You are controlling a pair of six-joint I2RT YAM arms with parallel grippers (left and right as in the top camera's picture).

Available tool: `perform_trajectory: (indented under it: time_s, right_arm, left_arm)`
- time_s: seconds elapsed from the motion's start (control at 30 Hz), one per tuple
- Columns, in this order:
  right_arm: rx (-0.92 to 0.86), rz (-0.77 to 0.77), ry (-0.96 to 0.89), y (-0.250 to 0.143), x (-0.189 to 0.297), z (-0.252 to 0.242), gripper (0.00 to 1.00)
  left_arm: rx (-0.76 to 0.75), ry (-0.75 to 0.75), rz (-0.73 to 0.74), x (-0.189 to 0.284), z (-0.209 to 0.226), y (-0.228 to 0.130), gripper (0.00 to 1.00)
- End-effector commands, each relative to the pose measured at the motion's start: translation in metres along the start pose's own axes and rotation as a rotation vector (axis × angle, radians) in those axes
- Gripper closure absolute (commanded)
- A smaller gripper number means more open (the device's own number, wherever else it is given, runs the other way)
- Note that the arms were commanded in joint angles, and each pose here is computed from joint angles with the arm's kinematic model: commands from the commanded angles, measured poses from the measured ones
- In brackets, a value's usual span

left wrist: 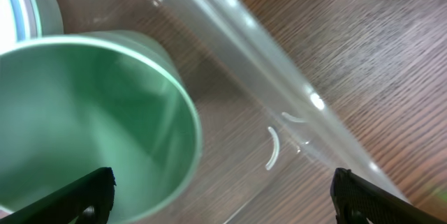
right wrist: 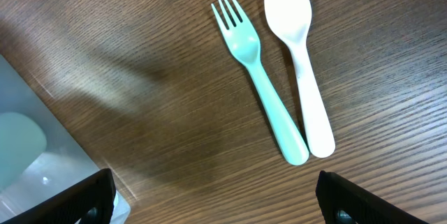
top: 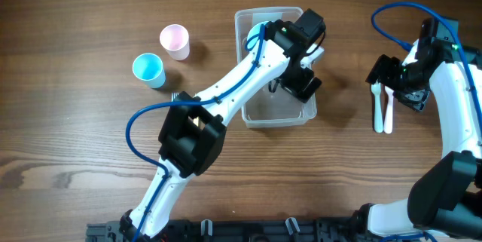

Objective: Pack container
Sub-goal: 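Release the green cup and withdraw the left gripper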

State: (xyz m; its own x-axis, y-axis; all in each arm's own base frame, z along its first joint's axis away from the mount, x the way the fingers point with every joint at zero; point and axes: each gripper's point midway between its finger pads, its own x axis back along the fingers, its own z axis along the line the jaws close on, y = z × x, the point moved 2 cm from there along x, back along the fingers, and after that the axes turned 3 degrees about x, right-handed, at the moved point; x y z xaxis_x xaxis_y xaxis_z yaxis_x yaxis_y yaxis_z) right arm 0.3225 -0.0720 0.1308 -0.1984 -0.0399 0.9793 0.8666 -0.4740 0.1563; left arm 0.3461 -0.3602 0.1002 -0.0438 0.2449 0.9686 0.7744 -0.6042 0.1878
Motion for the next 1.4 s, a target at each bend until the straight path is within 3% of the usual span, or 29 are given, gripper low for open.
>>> perform_trajectory:
  time_s: [0.0,0.13,0.23,0.33,0.37,0.53,0.9,1.27,1.3,1.37]
  right_arm:
    - [0.004,0.016,0.015,-0.002,-0.004,0.004,0.07]
    - [0.004,0.016,0.022,-0.002,-0.004,0.005,0.06]
    - [0.005,0.017,0.022,-0.002,-0.004,0.005,0.06]
    - [0.004,0.014,0.023,-0.001,-0.004,0.005,0.06]
    - [0.005,0.011,0.024,0.0,-0.004,0.005,0.06]
    - [0.005,0.01,0.024,0.0,-0.004,0.006,0.06]
    - [0.005,0.01,0.024,0.0,-0.004,0.005,0.06]
    - [0.005,0.01,0.024,0.0,-0.004,0.005,0.06]
    - [0.005,0.01,0.024,0.0,-0.004,0.006,0.06]
    - [0.005,0.01,0.024,0.0,-0.004,0.006,0.06]
  left_arm:
    - [-0.006,0.006,-0.15,0.058,-0.007,0.021,0.0]
    - [-0.011,0.025,-0.229,0.094,-0.009,0.025,0.0]
    - [0.003,0.046,-0.178,0.102,-0.003,0.009,0.02]
    - [0.082,0.065,-0.09,0.101,0.013,-0.011,0.84]
    - [0.122,0.08,-0.081,0.102,0.019,-0.013,0.96]
    - [0.275,0.123,-0.042,0.074,0.073,-0.022,0.96]
    - [0.293,0.135,0.026,0.014,0.09,-0.046,0.96]
    - [0.355,0.186,0.058,0.017,0.12,-0.059,0.96]
    - [0.355,0.186,0.052,0.017,0.12,-0.057,0.95]
    - [0.355,0.178,0.027,0.022,0.118,-0.052,0.8]
